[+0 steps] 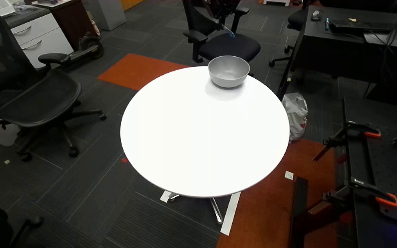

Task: Pick the pen from the bowl and put it on the table

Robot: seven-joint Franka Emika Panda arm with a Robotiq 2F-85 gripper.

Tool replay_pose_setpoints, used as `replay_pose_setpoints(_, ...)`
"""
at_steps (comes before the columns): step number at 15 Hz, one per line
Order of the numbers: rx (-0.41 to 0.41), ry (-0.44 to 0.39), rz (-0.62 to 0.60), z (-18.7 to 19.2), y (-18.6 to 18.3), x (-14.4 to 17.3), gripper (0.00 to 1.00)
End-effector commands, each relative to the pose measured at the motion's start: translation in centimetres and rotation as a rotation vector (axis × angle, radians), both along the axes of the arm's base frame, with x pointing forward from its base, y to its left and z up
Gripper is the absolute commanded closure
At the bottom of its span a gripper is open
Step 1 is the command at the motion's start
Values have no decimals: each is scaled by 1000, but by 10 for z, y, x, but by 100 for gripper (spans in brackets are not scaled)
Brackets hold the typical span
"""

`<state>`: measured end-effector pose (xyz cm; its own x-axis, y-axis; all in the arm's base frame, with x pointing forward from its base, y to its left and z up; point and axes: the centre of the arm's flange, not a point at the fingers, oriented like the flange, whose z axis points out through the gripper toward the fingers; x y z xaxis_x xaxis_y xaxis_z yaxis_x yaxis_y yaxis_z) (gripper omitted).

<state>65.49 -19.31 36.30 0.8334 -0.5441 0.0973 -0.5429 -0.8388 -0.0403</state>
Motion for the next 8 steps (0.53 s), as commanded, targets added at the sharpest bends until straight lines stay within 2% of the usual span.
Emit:
replay_pose_setpoints(1, 23, 25, 54, 4, 61, -34, 97)
replay_pose_setpoints(5, 61, 75, 137, -25, 126, -51, 97)
replay_pose_setpoints(8, 85, 111, 157, -57, 149, -58, 97)
